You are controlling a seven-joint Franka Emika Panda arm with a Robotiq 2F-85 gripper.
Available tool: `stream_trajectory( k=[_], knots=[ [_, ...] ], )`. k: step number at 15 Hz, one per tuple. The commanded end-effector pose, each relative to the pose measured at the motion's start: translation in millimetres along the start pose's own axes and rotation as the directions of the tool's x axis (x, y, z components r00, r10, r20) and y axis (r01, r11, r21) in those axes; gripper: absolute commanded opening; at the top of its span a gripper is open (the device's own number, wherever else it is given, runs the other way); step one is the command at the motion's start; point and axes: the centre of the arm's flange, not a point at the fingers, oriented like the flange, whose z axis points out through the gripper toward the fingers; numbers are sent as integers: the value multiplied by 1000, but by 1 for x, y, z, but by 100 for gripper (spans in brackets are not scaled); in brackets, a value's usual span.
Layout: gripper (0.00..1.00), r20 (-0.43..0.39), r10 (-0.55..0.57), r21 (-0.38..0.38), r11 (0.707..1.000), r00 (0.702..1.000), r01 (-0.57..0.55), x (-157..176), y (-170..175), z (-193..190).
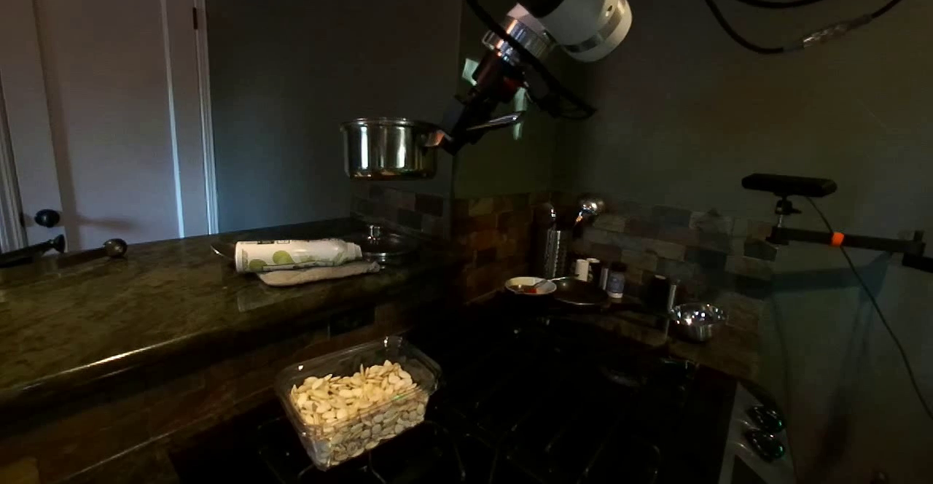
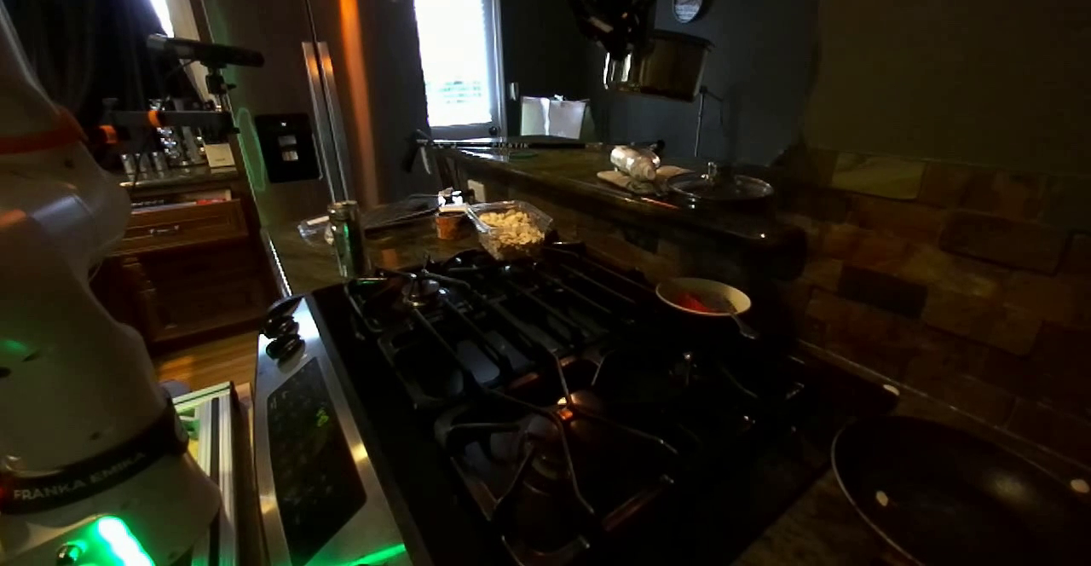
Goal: Pick up the pot, and then place it on the middle part of the stove
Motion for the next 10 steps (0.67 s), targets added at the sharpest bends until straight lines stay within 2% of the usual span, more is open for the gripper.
stream_trajectory(
  k=[1, 5, 7, 10],
  knots=[
    [2, -54, -14, 37, 999, 998, 16, -78, 49, -29],
    [2, -78, -13, 45, 999, 997, 16, -142, 88, -45],
    [2, -65, 29, 49, 998, 997, -26, -165, 85, -52],
    [2, -37, 31, 113, 993, 999, -26, -191, 67, -67]
  ],
)
